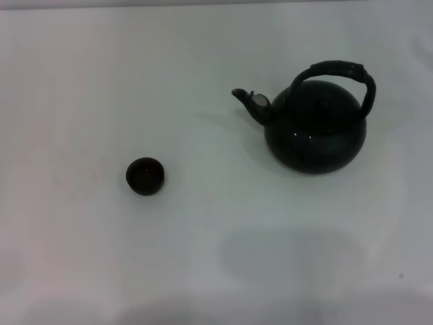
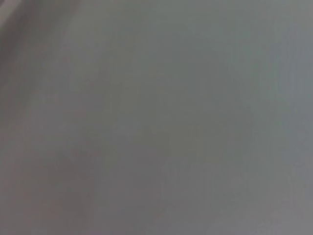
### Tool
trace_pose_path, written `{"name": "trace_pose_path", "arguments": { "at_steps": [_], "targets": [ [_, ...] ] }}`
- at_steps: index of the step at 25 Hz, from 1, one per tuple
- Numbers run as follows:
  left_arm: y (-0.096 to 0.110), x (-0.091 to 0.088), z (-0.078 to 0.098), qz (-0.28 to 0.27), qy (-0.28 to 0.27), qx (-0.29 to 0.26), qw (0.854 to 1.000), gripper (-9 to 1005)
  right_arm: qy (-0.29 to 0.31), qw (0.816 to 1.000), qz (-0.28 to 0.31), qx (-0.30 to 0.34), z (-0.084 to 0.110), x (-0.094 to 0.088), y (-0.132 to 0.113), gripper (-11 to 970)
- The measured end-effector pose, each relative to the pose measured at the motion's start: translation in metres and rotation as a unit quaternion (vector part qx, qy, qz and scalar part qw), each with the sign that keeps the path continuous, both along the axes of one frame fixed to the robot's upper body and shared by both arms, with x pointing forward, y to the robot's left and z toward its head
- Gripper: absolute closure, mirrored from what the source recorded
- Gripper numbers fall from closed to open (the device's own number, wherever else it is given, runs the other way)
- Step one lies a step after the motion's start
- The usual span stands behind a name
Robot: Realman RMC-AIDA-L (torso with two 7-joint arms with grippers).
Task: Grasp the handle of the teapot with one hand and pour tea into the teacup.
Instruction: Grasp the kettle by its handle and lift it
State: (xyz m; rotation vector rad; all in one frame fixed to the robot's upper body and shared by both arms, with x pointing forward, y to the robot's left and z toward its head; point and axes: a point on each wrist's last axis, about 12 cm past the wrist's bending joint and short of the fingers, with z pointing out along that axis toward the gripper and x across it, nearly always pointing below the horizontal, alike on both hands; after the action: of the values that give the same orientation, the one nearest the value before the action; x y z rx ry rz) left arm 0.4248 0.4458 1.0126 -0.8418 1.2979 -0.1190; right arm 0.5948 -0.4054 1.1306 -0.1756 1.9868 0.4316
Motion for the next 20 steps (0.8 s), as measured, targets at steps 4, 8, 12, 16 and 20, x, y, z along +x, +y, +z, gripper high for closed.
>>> {"name": "trace_pose_path", "arguments": {
  "at_steps": [4,8,12,16,20],
  "targets": [
    [-0.002,0.014,0.000,-0.001,0.007,-0.011,1.000,210,0.084,0.996,0.029,-0.032,0.019,0.000,-0.006,225],
    [-0.005,0.028,0.001,-0.006,0.014,-0.020,1.000,210,0.143,0.986,0.030,-0.082,0.046,-0.005,-0.014,225],
    [-0.012,0.041,0.004,-0.031,0.018,-0.009,0.999,210,0.171,0.978,0.039,-0.109,0.073,-0.017,-0.012,225],
    [-0.023,0.055,0.007,-0.079,0.032,0.024,0.996,210,0.224,0.963,0.047,-0.145,0.082,-0.028,-0.001,225],
    [-0.033,0.067,0.011,-0.130,0.045,0.067,0.988,210,0.252,0.956,0.058,-0.140,0.082,-0.040,0.011,236]
  ]
}}
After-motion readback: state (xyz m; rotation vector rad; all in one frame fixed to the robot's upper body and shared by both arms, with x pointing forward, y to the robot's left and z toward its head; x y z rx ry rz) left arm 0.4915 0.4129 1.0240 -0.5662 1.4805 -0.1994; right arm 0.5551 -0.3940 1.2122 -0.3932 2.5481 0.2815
